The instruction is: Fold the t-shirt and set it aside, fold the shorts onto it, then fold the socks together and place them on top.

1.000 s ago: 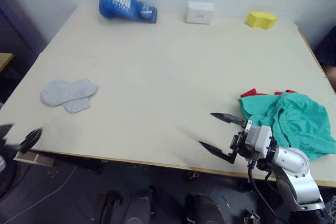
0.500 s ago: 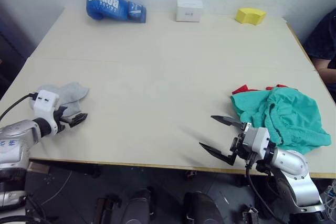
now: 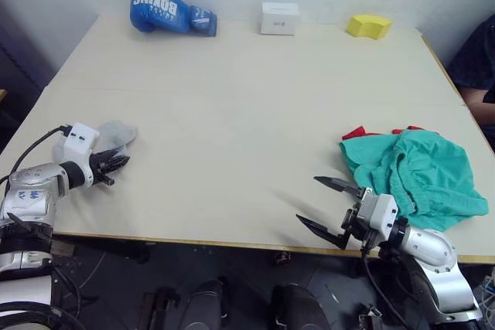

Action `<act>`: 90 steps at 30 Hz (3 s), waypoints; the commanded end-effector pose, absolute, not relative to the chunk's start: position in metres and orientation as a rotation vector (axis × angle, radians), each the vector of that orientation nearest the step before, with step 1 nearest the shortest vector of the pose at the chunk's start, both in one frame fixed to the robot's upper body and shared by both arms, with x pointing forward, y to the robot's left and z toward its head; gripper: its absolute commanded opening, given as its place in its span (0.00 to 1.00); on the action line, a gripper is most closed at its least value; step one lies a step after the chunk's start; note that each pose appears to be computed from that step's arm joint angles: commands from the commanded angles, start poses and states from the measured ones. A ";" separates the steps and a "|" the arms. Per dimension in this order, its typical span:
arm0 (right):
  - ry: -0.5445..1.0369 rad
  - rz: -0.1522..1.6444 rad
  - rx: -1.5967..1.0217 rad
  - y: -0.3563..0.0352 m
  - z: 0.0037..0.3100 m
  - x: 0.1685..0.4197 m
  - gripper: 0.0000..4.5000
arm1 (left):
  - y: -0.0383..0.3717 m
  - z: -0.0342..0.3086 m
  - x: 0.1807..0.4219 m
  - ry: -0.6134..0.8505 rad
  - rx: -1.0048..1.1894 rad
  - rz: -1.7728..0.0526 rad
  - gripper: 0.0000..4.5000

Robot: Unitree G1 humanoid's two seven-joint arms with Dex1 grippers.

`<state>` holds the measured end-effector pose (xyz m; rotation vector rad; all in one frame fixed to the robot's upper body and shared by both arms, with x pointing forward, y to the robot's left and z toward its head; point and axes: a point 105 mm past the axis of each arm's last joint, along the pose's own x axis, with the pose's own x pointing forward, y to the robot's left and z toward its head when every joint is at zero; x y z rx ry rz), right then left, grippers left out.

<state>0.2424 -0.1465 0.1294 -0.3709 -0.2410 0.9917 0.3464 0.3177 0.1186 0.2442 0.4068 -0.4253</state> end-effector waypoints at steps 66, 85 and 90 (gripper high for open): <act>-0.345 1.385 -0.733 -0.023 0.084 0.285 0.00 | 0.211 0.119 0.339 0.463 0.023 -0.852 0.00; -0.310 1.383 -0.949 -0.117 0.095 0.323 0.00 | 0.160 0.111 0.292 0.405 -0.062 -0.822 0.00; -0.255 1.402 -0.804 -0.123 0.097 0.321 0.11 | 0.167 0.104 0.289 0.453 -0.084 -0.782 0.05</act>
